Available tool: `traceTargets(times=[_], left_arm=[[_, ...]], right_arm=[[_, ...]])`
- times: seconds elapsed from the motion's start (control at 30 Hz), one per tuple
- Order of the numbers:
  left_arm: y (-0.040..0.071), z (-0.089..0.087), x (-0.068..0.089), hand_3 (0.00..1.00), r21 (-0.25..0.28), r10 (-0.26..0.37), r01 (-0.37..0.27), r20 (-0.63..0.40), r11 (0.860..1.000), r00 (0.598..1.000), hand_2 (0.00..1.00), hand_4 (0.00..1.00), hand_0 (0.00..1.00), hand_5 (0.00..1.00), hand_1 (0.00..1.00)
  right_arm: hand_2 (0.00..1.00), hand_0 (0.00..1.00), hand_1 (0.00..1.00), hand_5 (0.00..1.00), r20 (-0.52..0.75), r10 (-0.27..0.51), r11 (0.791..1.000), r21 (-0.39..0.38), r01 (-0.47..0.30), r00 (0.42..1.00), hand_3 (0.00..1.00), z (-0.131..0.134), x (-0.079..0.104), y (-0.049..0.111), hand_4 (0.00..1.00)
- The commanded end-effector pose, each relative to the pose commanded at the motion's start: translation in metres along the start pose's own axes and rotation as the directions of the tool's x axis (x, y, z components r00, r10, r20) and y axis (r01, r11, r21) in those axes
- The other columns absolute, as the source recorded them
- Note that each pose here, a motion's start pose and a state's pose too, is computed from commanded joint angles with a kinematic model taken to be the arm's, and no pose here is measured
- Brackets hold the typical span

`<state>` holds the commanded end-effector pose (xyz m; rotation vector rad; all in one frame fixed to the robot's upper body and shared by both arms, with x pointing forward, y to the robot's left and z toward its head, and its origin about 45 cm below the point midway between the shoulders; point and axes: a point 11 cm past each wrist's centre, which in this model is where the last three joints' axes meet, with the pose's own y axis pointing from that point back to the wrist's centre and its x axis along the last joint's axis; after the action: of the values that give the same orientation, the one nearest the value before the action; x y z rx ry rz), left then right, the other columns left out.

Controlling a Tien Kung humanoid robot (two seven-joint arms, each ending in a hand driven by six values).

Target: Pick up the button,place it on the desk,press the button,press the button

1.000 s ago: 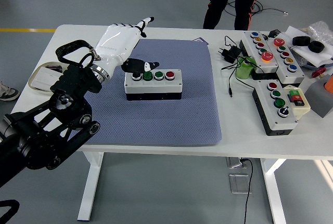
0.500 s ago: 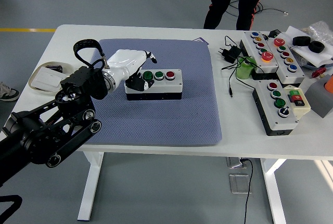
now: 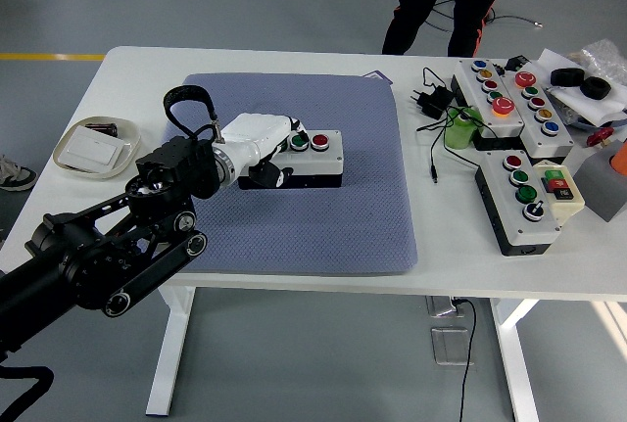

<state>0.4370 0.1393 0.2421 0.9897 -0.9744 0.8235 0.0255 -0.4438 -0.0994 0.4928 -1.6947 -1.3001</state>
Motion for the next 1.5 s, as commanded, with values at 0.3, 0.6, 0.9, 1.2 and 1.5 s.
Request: traceTargets(times=[0.3,0.6,0.9,1.2,1.5], left_arm=[[-0.005,-0.008,-0.005,0.815,0.025,-0.022,0.023,-0.026,0.999,0.999,0.012,0.630,0.002,0.002,0.002],[-0.007,-0.013,-0.012,0.818,0.045,-0.039,0.040,-0.028,0.998,0.999,0.012,0.627,0.002,0.002,0.002],[-0.007,-0.015,-0.021,0.814,0.053,-0.081,0.082,-0.009,0.995,0.997,0.012,0.616,0.002,0.002,0.002],[-0.007,-0.013,-0.008,0.846,0.041,-0.004,0.005,-0.036,0.999,0.999,0.019,0.614,0.002,0.002,0.002],[-0.009,-0.003,-0.006,0.884,0.025,0.029,-0.027,-0.068,0.999,0.997,0.023,0.603,0.002,0.002,0.002]], right_arm=[[0.549,0.651,0.509,0.391,-0.003,0.003,1.000,-0.003,-0.003,1.000,0.591,0.001,0.001,0.000,0.274],[0.550,0.651,0.509,0.390,-0.007,0.009,1.000,-0.010,-0.009,1.000,0.591,0.004,0.003,-0.001,0.274],[0.549,0.651,0.509,0.388,-0.007,0.013,1.000,-0.015,-0.013,1.000,0.591,0.007,0.005,-0.002,0.272],[0.551,0.651,0.509,0.388,-0.007,0.009,1.000,-0.010,-0.009,1.000,0.593,0.005,0.003,-0.002,0.272],[0.550,0.651,0.509,0.385,-0.010,0.006,1.000,-0.007,-0.006,1.000,0.591,0.003,0.002,-0.001,0.270]])
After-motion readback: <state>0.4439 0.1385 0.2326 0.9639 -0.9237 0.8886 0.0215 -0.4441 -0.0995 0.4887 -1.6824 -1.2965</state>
